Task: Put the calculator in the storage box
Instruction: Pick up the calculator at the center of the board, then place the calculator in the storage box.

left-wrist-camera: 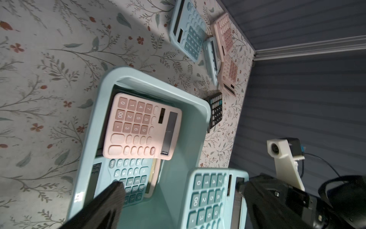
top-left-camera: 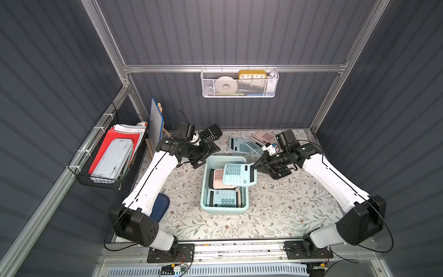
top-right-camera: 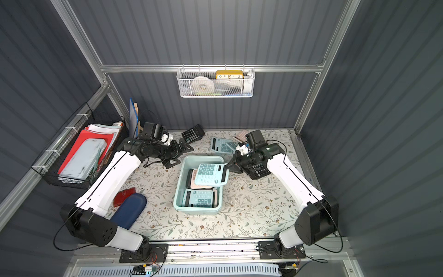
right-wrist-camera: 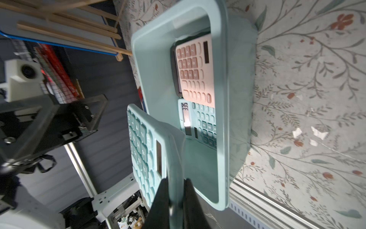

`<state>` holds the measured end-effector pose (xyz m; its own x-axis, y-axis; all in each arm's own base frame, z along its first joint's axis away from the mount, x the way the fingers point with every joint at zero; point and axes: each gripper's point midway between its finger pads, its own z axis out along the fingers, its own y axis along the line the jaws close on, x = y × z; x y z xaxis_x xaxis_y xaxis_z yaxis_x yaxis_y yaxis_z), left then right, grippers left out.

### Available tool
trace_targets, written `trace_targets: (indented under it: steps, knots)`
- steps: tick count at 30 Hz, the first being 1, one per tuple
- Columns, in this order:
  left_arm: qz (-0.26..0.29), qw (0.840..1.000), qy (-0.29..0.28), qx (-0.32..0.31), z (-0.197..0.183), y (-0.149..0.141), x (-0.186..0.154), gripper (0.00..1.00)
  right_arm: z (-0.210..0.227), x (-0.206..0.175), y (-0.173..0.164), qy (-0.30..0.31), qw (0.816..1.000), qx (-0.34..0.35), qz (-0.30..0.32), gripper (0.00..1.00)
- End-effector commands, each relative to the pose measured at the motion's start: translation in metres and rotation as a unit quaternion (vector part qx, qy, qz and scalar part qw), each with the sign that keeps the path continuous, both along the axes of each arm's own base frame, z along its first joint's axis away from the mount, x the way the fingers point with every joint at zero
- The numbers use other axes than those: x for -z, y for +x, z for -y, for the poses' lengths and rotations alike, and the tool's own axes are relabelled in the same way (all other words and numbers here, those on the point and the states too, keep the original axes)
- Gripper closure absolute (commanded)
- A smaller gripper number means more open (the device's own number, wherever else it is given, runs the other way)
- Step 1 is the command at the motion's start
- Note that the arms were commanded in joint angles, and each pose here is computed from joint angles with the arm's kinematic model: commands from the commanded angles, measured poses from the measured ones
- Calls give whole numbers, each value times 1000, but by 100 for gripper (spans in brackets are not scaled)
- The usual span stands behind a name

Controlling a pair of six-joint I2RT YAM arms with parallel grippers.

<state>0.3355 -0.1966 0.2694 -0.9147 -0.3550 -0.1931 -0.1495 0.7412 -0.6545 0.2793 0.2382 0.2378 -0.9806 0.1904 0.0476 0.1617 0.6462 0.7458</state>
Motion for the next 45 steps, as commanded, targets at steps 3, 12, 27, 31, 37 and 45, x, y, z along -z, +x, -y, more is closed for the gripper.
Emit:
trace_targets:
  steps: [3,12,27,31,37,45]
  knots:
    - [-8,998,47,-46,-22,-4,12,1,-2,3,-25,-86,996,-26,6,100]
    - [-22,997,60,-47,-25,-1,29,1,-26,8,-27,-146,989,-14,30,100]
    - [-32,995,75,-51,-36,2,41,1,-55,45,-23,-243,968,-44,33,100]
    - [-35,995,76,-46,-34,3,46,1,-57,57,-20,-253,966,-46,23,100]
    - [-39,995,86,-37,-35,3,54,1,-59,70,-26,-268,962,-60,1,100]
    - [-44,995,82,-29,-31,9,62,1,-65,77,-37,-266,960,-83,-17,100]
